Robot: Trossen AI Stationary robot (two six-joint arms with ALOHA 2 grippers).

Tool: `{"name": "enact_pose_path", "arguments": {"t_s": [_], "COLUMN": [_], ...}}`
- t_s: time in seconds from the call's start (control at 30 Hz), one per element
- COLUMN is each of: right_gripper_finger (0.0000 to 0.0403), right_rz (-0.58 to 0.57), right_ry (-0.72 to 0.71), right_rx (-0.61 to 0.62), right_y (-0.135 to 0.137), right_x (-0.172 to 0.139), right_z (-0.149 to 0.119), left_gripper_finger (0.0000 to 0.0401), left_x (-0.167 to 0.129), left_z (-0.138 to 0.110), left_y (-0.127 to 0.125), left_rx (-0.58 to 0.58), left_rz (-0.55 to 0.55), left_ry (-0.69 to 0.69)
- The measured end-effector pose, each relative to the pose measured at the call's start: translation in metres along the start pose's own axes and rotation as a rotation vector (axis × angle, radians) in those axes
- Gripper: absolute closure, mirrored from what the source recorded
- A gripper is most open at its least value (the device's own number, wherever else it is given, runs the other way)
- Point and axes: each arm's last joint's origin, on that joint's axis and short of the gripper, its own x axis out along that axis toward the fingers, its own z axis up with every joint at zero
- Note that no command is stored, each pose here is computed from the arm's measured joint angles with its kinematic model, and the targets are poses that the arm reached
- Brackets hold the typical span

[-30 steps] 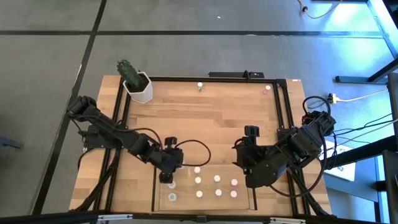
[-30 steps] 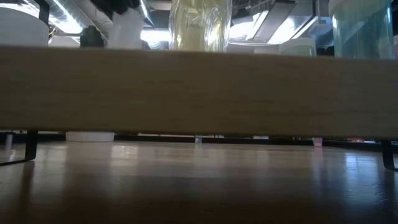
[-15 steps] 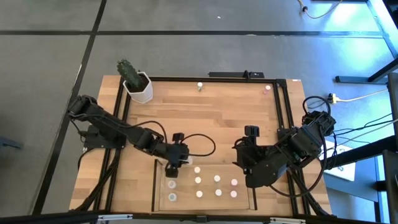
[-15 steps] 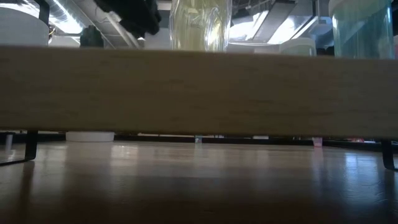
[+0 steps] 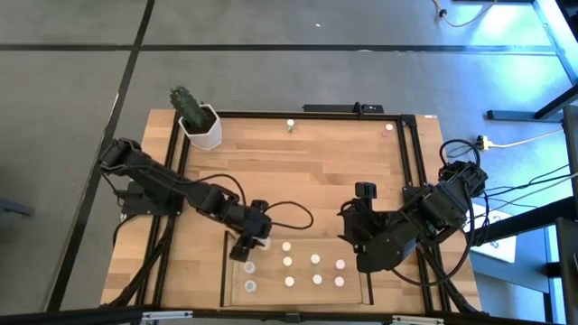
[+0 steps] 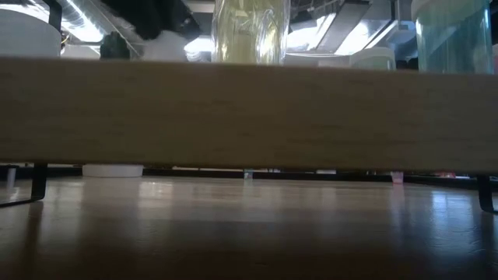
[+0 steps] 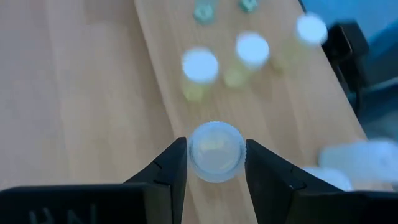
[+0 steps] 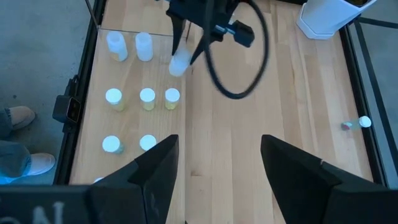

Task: Pick and place medicine bottles onto shelf by color
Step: Put the white pill bottle on the shelf aligned with the other white pill bottle

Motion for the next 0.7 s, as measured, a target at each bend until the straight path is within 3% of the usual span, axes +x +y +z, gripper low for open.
{"name": "enact_pose_path", "arguments": {"t_s": [0.37,0.7], "right_gripper_finger": [0.0173,0.0173], "right_rz": [0.0,0.0], "right_ry": [0.0,0.0], "right_rx": [-0.004,-0.008], "right_y": [0.0,0.0], "right_x": [0.0,0.0], "right_z": [0.0,0.0], "left_gripper_finger": [0.0279,0.028], "left_x": [0.0,-0.001], "left_z": [-0.011,-0.017], "left_y": [-0.011,-0.011], "left_rx": [0.018,-0.035], "left_rz": [-0.017,-0.007], "left_ry": [0.097,0.157]}}
